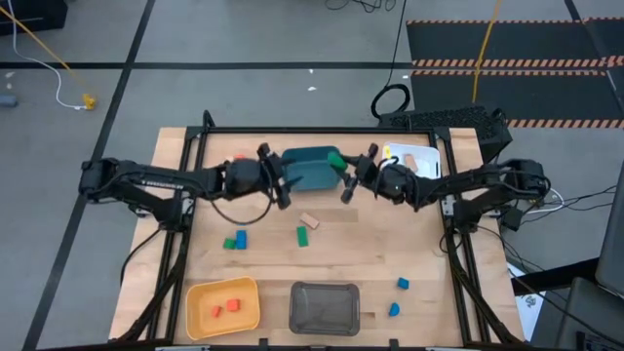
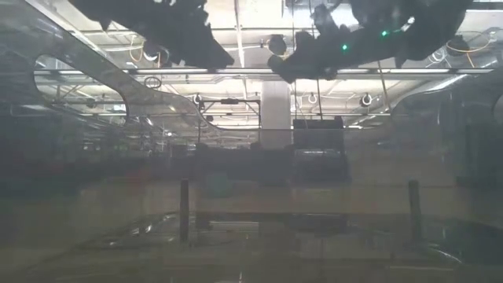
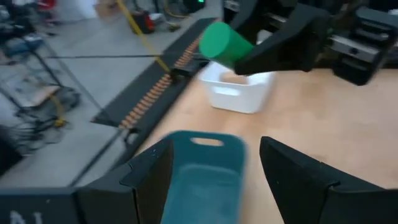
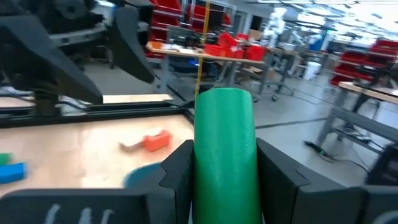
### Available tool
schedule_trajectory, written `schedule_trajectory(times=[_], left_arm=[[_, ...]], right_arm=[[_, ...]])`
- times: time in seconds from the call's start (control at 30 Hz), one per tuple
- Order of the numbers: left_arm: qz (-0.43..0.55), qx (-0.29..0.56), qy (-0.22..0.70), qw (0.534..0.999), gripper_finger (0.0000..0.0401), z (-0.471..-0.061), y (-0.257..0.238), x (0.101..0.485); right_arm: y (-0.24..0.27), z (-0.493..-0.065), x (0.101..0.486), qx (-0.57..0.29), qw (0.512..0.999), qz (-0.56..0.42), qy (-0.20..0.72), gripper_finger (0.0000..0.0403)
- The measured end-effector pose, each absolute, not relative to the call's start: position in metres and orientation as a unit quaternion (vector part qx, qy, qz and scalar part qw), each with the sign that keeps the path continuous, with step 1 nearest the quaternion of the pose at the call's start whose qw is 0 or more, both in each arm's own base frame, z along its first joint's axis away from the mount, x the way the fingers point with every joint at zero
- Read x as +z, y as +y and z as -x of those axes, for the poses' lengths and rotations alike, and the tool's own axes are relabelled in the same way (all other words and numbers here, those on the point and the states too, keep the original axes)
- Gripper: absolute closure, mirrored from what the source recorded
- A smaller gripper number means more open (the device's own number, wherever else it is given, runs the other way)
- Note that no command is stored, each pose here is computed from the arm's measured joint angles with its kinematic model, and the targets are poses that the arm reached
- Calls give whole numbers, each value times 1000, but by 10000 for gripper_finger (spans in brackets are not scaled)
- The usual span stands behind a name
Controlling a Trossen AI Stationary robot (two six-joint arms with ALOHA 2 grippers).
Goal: Sort & place blocks by color
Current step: Put the right green block into the blue bin
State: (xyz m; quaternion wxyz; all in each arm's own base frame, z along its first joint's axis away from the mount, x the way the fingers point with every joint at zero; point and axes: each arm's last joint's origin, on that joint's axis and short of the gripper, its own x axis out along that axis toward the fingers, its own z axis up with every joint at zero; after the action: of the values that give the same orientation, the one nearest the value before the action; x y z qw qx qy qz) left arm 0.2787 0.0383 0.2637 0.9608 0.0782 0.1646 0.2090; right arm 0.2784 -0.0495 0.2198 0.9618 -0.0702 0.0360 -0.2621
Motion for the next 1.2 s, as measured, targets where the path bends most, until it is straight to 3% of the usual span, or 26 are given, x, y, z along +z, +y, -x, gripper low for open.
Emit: schedule_trajectory(times=[0.27, 0.57, 0.77, 1.2], left_arm=[[-59, 259, 168, 949, 160, -270, 80, 263], [-54, 290, 159, 942, 160, -263, 103, 266], [-52, 303, 156, 939, 160, -261, 110, 267], [-23, 305, 159, 939, 160, -259, 111, 264]], right_arm=[[-74, -275, 220, -200, 977, 69, 32, 284], [-101, -279, 203, -237, 970, 50, 15, 284], [-111, -285, 193, -209, 977, 37, -27, 284], [-120, -323, 162, -165, 984, -57, 31, 284]])
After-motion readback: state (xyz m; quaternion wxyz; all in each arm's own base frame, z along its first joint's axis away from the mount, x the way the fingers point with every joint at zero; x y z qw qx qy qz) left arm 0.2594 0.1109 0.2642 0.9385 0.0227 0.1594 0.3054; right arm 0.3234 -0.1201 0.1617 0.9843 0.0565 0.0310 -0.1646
